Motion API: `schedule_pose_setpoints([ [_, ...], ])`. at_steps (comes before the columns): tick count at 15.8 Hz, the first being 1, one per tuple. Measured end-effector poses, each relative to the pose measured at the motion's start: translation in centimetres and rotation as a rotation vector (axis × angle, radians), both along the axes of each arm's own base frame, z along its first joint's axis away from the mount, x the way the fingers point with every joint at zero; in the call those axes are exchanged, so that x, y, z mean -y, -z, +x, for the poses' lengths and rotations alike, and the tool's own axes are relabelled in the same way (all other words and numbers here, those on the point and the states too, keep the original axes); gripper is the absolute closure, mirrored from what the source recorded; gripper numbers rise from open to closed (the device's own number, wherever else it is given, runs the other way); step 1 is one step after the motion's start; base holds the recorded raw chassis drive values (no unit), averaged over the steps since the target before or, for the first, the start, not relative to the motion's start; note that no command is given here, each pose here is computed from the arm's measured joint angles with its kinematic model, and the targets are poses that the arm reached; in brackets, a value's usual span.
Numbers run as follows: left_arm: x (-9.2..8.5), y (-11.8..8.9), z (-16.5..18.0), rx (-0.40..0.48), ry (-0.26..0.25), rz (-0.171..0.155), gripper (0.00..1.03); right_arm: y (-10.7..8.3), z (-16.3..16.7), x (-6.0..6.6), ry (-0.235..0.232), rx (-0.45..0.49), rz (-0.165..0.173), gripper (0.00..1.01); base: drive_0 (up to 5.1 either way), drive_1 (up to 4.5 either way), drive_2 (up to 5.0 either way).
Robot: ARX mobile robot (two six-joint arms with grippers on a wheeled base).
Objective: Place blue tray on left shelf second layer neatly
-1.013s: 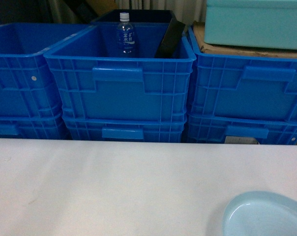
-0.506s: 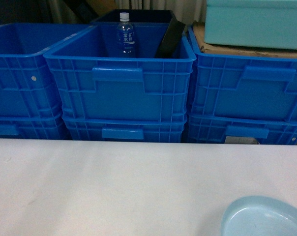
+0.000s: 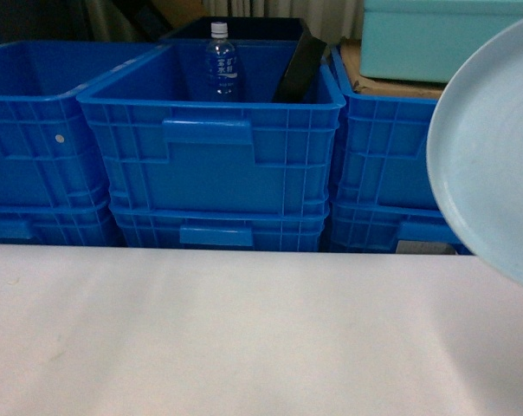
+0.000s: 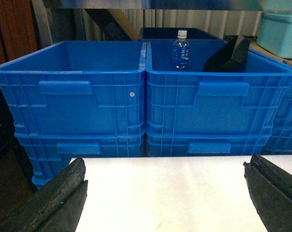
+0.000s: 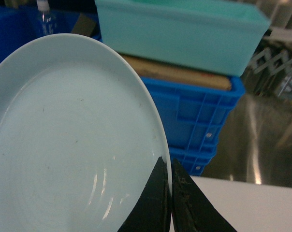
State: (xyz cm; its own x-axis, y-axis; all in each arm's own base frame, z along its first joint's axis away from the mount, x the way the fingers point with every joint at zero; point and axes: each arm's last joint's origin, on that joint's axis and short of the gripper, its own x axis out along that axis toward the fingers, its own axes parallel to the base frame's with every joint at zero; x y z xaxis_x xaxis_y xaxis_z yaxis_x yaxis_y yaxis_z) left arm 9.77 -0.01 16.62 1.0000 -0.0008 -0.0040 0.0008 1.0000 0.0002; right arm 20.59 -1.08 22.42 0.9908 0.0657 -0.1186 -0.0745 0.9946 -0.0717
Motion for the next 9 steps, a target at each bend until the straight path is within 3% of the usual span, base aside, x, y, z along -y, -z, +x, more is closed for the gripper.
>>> schedule_pose_setpoints([
  [1,0.0,0.0,0.0,0.000,-0.001,0.000,0.05,-0.6,-1.0,-0.1,0.028,0.039,-0.010,0.99,0.0,0.00,0.0],
  [4,0.0,0.0,0.0,0.000,0.000,0.000,0.05,-2.8,-4.0,-1.7,-0.015,0.056,0.070,0.99,0.0,0.00,0.0],
  [5,0.0,0.0,0.0,0.000,0.000,0.000,0.05,-4.8,-4.6,-2.1,-0.032,0.129,0.089,0.99,0.0,0.00,0.0],
  [7,0.0,0.0,0.0,0.000,-0.001,0.000,0.05,-6.2,-4.8,-1.4,0.044,0.187,0.095,0.99,0.0,0.00,0.0],
  [9,0.0,0.0,0.0,0.000,0.000,0.000,0.05,-5.3,-4.8,-1.2,0.068,0.160,0.098,0.99,0.0,0.00,0.0],
])
